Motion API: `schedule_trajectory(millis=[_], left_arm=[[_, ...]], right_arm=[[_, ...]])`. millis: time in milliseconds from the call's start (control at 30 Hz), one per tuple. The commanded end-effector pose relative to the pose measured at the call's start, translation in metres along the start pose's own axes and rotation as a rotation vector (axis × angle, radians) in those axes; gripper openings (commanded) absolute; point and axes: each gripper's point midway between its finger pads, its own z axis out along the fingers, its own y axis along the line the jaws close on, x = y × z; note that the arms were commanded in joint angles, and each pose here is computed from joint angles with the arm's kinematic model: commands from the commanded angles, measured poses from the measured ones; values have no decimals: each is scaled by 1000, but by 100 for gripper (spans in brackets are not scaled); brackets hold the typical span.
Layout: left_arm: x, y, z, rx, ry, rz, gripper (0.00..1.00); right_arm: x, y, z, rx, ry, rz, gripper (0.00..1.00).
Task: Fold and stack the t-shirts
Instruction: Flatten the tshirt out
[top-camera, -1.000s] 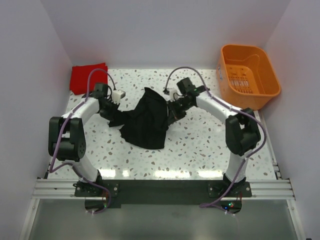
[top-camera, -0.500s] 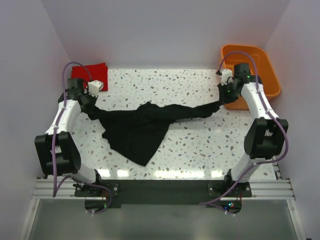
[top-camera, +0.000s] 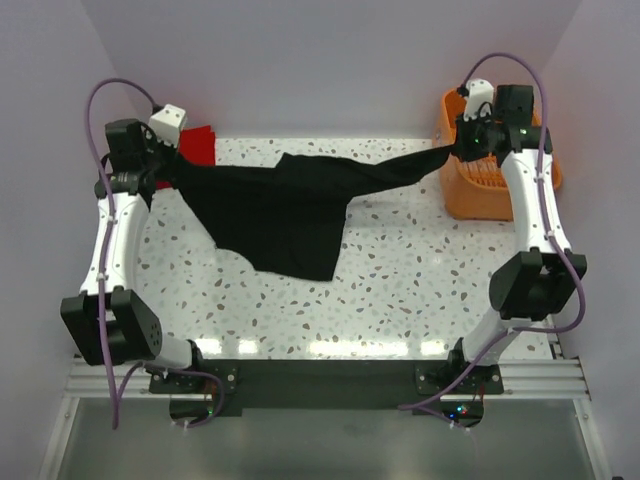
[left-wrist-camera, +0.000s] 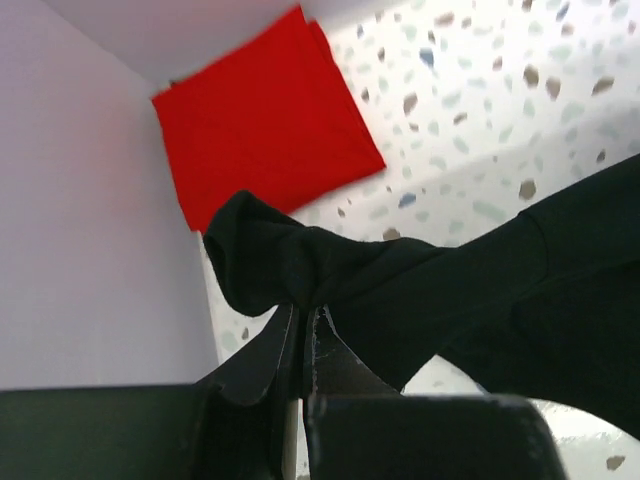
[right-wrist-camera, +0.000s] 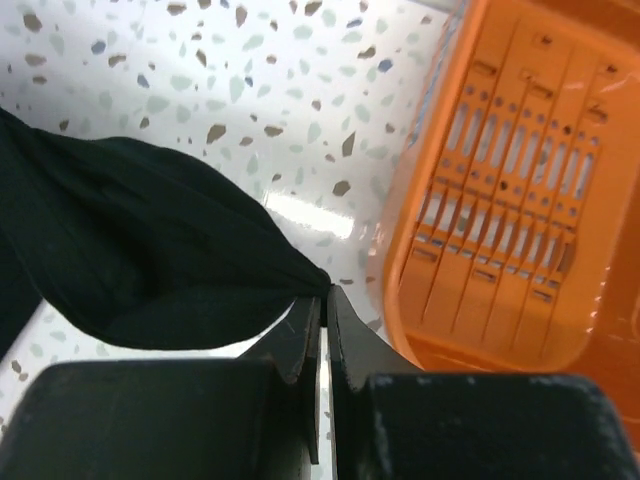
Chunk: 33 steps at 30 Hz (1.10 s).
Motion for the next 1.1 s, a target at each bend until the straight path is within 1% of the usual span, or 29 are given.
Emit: schedule_trajectory(millis=[0, 67, 100, 133, 167, 200, 233, 267, 300, 333, 367, 400, 433, 467, 500, 533, 567, 600, 667, 700, 767, 800, 867, 900, 933, 967, 1000, 1033, 1067], left_arm=[[-87, 34, -58, -102, -321, -35, 0], [-85, 29, -66, -84, -321, -42, 0], [-80, 23, -72, -68, -307, -35, 0], [-65, 18, -68, -57, -266, -13, 0], [-53, 16, -69, -59, -232, -9, 0], [-39, 15, -66, -70, -186, -4, 0], [-6, 6, -58, -39, -97, 25, 0], [9, -1, -57, -21, -67, 56, 0], [29, -8, -53, -1, -17, 79, 0], [63, -21, -44, 39, 53, 108, 0], [79, -29, -39, 78, 88, 134, 0], [105, -52, -37, 184, 148, 145, 0], [118, -57, -35, 210, 175, 177, 0], [132, -60, -28, 223, 218, 172, 0], [143, -63, -27, 239, 261, 161, 3], [145, -65, -25, 258, 278, 155, 16], [147, -69, -23, 287, 290, 138, 24], [138, -78, -22, 340, 250, 121, 39], [108, -85, -20, 385, 156, 83, 50], [83, -100, -17, 443, 86, 91, 56], [70, -127, -5, 508, 92, 77, 57], [49, -152, -2, 564, 55, 113, 57], [44, -193, 12, 659, 75, 79, 57], [29, -200, 21, 666, 41, 73, 57], [25, -209, 27, 679, 53, 40, 57], [31, -227, 42, 716, 88, 36, 56], [14, -230, 49, 720, 56, 35, 56], [10, -237, 56, 732, 65, 16, 56], [20, -253, 70, 764, 108, 13, 55]], right_arm=[[-75, -15, -64, 93, -294, -36, 0], [-83, -11, -88, 95, -349, -52, 0], [-76, -7, -89, 84, -335, -57, 0], [-73, 0, -102, 76, -349, -75, 0], [-66, 6, -104, 49, -338, -96, 0], [-43, 12, -92, 21, -282, -80, 0], [-30, 19, -100, 8, -264, -80, 0], [-14, 26, -95, -22, -228, -83, 0], [25, 41, -80, -93, -134, -51, 0], [43, 51, -76, -133, -94, -43, 0], [61, 61, -75, -164, -59, -65, 0], [101, 74, -63, -214, 48, -51, 0], [118, 86, -59, -243, 97, -76, 0], [135, 91, -56, -261, 139, -95, 0], [161, 99, -52, -286, 208, -89, 0], [173, 101, -50, -285, 244, -99, 0], [188, 110, -48, -308, 287, -109, 0], [194, 112, -47, -315, 303, -105, 0], [203, 113, -45, -312, 334, -92, 0], [207, 112, -43, -308, 343, -83, 0], [208, 111, -42, -295, 358, -68, 0], [206, 109, -42, -287, 356, -64, 0], [204, 108, -41, -277, 356, -47, 0], [200, 107, -40, -268, 347, -47, 0], [200, 106, -40, -261, 349, -38, 0], [199, 105, -39, -253, 351, -29, 0], [195, 103, -39, -240, 345, -25, 0], [194, 102, -38, -234, 348, -18, 0], [190, 100, -37, -226, 344, -7, 0]])
